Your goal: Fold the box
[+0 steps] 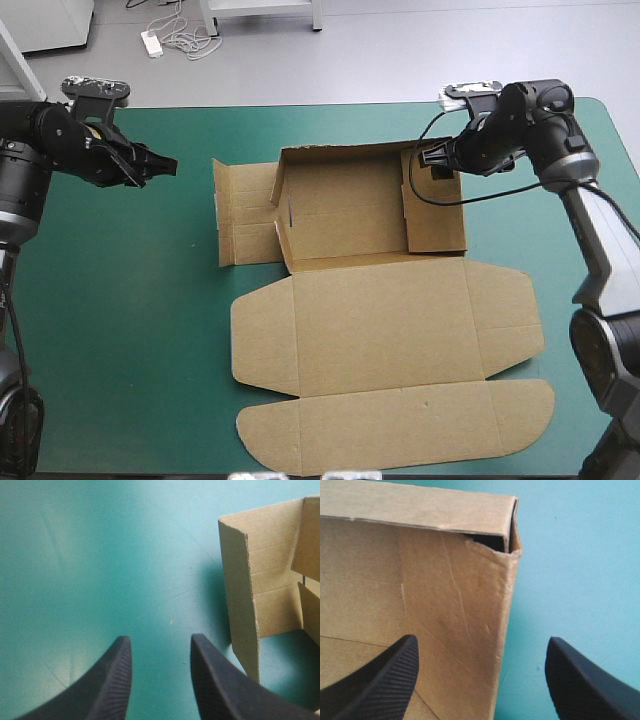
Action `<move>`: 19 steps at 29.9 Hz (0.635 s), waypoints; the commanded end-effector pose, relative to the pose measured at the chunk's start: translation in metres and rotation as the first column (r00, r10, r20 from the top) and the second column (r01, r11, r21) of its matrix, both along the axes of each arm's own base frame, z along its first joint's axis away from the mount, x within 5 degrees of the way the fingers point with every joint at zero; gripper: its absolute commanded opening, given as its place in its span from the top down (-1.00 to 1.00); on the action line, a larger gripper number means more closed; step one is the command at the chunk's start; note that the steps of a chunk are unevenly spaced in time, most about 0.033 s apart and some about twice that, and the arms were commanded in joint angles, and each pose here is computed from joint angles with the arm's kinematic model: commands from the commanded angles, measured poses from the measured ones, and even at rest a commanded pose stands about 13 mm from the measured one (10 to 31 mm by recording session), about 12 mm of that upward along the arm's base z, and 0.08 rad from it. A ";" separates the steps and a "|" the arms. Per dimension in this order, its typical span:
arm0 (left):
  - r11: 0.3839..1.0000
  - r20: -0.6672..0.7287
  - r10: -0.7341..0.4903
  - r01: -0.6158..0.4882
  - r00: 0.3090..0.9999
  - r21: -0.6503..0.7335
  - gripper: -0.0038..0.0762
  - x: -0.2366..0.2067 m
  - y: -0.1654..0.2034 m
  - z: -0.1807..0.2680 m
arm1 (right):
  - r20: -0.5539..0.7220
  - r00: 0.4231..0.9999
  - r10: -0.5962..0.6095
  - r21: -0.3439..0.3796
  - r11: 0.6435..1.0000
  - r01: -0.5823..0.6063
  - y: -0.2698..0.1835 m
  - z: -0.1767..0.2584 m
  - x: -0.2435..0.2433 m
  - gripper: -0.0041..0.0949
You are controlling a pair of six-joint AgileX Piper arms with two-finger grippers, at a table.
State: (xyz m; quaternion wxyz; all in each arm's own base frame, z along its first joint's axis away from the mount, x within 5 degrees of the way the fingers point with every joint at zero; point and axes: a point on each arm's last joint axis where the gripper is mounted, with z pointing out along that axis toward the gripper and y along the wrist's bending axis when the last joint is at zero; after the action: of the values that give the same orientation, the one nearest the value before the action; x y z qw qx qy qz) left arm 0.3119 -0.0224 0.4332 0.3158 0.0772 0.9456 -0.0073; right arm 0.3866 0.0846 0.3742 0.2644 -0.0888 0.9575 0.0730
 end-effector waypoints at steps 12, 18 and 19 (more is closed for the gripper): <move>1.000 0.143 -0.002 0.005 0.990 -0.018 0.21 -0.007 -0.001 0.024 | 0.199 0.979 -0.042 0.056 0.998 0.031 -0.012 -0.015 -0.058 -0.44; 1.000 0.143 -0.002 0.005 0.990 -0.018 0.21 -0.007 -0.001 0.024 | 0.204 0.978 -0.041 0.078 0.997 0.026 -0.008 -0.035 -0.045 -0.44; 1.000 0.143 -0.003 0.006 0.990 -0.021 0.21 -0.007 -0.001 0.024 | 0.201 0.979 -0.042 0.078 0.997 0.027 -0.008 -0.039 -0.042 -0.44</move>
State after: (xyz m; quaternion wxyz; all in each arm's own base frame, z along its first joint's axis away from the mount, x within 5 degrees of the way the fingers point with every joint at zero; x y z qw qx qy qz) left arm 0.3140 -0.0225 0.4348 0.3298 0.0766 0.9409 -0.0071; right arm 0.3404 0.0758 0.3199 0.3120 -0.0697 0.9436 0.0866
